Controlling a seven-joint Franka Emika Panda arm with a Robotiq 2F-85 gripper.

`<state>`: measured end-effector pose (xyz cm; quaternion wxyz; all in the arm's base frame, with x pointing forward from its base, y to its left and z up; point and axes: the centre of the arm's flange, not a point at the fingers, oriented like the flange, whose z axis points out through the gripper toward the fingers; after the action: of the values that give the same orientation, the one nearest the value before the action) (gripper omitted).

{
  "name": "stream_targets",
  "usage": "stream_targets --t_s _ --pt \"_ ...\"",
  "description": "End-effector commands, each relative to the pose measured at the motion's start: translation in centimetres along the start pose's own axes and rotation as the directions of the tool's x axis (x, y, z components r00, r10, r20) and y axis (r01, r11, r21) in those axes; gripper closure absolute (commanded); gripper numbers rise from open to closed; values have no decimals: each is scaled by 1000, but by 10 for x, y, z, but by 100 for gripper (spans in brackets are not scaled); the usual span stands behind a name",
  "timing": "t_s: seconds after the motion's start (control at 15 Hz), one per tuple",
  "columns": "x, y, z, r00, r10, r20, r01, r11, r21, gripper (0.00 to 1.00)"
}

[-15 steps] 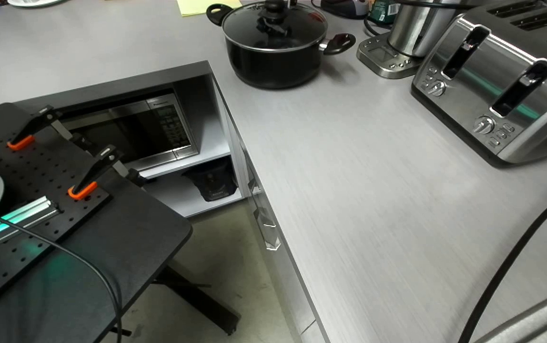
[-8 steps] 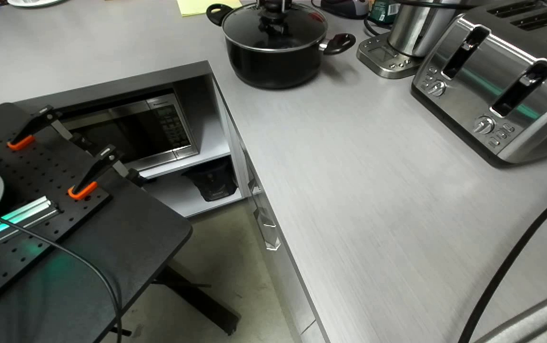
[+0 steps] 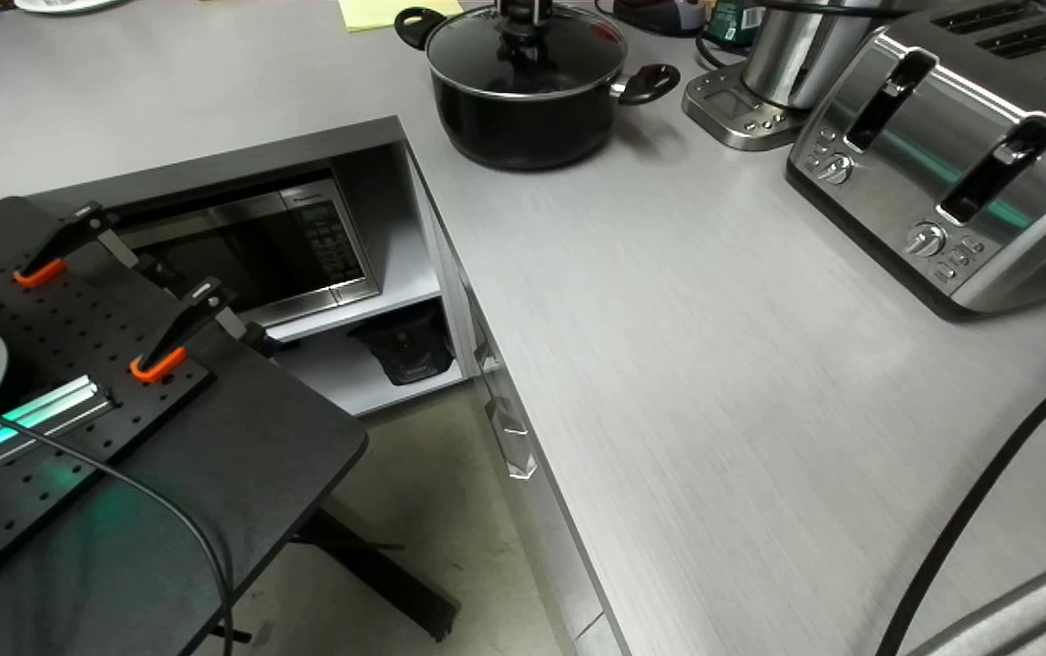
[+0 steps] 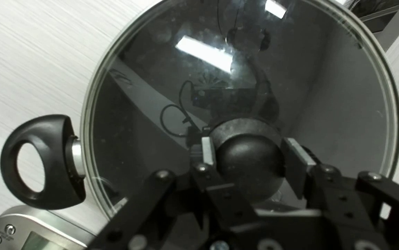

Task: Remove the glass lid from the black pot.

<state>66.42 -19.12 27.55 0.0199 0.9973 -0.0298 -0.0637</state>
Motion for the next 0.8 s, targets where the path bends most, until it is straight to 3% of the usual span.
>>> stream_targets --t_s 0.0,0.73 --pt "-8 -3 -17 1000 -10 -13 10 1000 -12 75" --pt "-58 -9 -62 995 -54 -84 50 998 -40 75"
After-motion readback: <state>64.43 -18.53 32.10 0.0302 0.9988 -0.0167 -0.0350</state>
